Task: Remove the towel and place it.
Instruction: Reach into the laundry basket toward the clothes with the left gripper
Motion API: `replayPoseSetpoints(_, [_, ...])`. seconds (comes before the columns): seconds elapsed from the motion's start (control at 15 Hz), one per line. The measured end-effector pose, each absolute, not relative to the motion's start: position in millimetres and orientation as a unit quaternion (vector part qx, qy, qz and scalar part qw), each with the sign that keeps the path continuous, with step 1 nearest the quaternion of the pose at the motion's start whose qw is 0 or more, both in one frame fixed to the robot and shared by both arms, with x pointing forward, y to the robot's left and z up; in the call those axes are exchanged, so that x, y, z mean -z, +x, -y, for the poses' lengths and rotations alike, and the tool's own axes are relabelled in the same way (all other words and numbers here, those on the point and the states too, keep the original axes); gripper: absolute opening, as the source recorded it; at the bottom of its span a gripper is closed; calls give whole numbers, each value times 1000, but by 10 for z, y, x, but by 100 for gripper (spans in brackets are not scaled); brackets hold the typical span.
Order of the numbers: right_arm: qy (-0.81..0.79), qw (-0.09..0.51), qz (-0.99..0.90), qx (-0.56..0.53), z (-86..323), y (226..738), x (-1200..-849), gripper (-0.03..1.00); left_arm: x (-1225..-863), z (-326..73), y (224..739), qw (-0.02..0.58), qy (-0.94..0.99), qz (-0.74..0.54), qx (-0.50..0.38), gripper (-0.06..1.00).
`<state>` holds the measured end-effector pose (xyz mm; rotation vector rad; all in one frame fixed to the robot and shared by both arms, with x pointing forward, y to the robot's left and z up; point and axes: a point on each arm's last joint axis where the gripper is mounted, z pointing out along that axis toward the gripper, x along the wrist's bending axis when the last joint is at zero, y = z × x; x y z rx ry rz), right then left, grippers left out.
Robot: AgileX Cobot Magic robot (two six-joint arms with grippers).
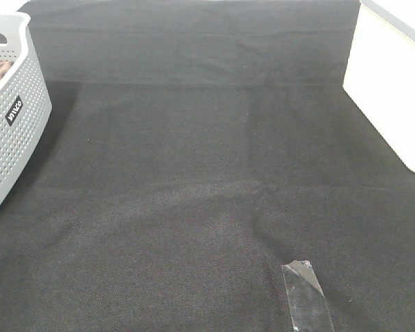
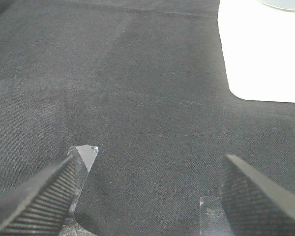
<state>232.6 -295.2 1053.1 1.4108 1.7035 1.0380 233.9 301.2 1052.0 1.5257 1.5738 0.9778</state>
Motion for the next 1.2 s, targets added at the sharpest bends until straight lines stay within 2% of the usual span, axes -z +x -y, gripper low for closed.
replayPoseSetpoints(1.2, [543,342,-655,-399,2952,2326,-10531,76,-10520,-3012,2339,362,592,-611,-380,99])
